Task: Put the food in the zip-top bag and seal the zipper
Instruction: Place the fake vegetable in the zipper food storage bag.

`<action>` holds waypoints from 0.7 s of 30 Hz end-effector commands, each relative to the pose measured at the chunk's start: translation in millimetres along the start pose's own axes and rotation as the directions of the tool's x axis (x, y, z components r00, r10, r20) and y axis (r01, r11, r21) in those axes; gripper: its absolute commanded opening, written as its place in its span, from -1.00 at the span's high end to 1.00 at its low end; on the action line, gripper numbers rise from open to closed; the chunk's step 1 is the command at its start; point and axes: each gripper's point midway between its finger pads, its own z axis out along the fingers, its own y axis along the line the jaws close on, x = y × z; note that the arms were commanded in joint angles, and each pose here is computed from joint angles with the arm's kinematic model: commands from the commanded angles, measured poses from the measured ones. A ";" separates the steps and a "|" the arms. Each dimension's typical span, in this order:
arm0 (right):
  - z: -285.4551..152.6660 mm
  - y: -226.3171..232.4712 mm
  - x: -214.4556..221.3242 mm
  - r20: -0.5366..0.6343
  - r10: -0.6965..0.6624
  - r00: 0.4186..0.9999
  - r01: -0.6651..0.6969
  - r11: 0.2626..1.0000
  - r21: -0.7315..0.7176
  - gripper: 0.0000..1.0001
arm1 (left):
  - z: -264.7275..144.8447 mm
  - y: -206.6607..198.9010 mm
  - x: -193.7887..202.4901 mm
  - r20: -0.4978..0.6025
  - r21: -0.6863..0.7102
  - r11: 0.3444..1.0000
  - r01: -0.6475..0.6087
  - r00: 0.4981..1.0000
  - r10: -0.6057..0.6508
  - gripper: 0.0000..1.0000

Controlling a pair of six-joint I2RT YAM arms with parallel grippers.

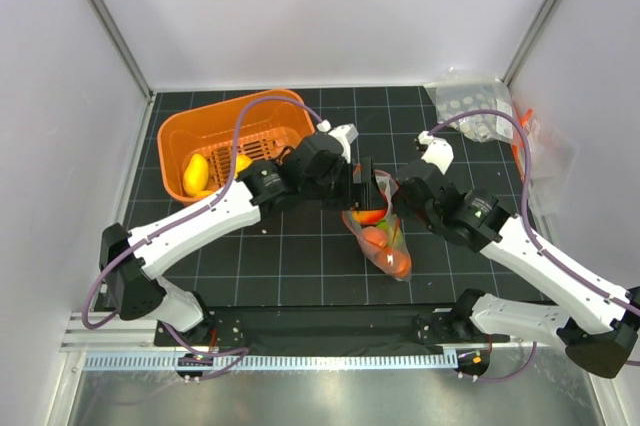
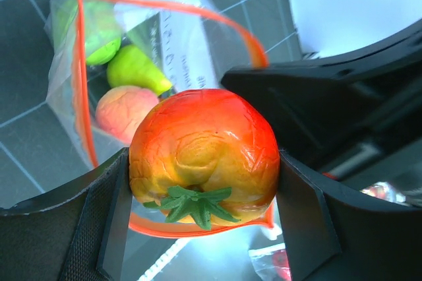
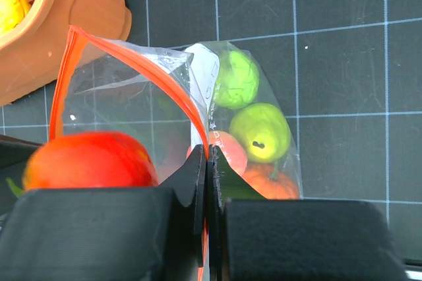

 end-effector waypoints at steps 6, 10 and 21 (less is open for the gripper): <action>-8.9 -2.2 -16.1 0.060 0.037 0.998 -0.038 0.999 0.003 0.98 | -7.3 0.9 -0.5 0.033 -0.058 0.997 -0.046 0.998 0.048 -0.99; -8.3 -2.1 -15.0 0.056 0.035 0.998 -0.035 0.999 0.002 0.99 | -15.1 -3.3 -9.4 0.045 -0.072 0.995 -0.063 0.997 0.067 -1.00; -12.9 -4.9 -12.3 0.040 0.014 0.999 -0.014 1.000 -0.002 0.98 | -31.4 3.8 -17.2 0.089 -0.116 0.991 -0.064 0.993 0.075 -1.00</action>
